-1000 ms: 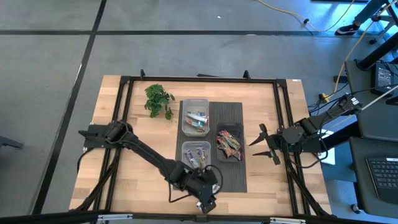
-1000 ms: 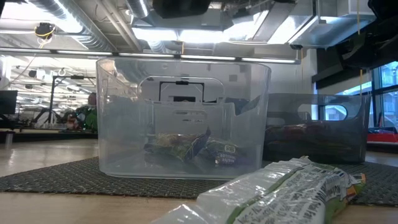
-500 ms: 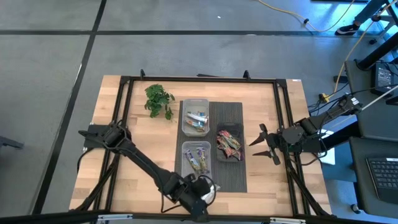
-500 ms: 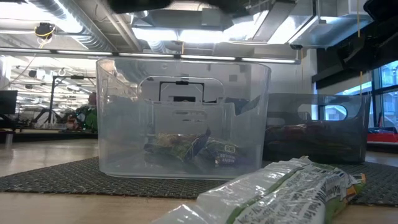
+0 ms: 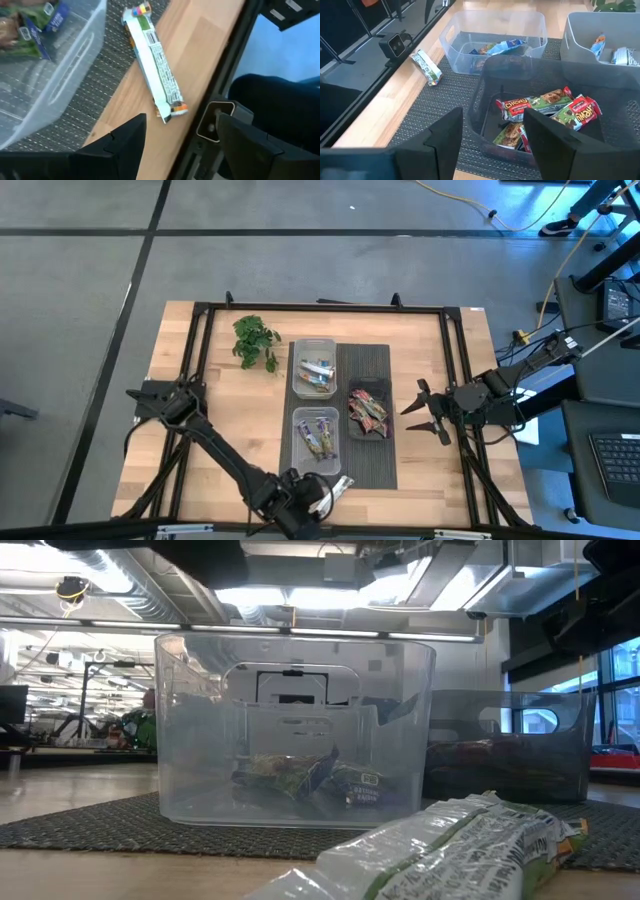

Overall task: Pick and place Granola Bars by type
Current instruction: Put the yellow granola bar into the gray bin

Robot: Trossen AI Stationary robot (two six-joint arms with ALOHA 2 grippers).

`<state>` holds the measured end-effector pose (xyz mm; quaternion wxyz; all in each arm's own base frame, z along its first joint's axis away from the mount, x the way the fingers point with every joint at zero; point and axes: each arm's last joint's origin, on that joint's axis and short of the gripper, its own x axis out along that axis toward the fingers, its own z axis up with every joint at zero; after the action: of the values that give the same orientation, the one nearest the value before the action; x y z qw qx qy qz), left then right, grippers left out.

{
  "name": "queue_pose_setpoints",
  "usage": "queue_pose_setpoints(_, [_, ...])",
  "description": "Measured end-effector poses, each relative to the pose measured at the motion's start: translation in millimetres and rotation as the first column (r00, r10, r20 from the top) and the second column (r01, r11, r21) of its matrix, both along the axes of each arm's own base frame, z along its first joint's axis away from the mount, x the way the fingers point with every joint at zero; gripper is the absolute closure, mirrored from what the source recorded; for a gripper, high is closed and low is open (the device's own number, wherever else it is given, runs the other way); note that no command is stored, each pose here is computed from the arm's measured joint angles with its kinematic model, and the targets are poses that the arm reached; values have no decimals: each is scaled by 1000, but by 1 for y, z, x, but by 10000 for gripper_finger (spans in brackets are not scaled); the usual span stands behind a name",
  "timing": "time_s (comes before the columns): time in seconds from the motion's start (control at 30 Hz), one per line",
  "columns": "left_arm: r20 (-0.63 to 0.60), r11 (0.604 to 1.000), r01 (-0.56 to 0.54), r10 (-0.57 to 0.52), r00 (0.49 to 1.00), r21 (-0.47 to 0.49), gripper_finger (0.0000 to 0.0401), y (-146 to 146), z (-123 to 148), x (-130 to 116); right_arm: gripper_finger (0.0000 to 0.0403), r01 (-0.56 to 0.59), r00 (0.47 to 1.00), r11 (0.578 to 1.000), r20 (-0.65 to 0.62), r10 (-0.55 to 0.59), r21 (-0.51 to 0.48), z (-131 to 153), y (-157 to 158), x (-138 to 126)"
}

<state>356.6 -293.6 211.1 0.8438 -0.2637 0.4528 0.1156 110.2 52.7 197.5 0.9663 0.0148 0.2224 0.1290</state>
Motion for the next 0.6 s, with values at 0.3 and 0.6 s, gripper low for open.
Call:
queue_pose_setpoints(0.3, [24,990,19,-23,999,141,171,-13,-2,-19,190,-16,997,1000,82,15,9,7,2,3])
queue_pose_setpoints(0.6, [13,962,129,-136,991,240,172,-12,-2,-19,190,-116,985,989,121,127,-89,29,9,11])
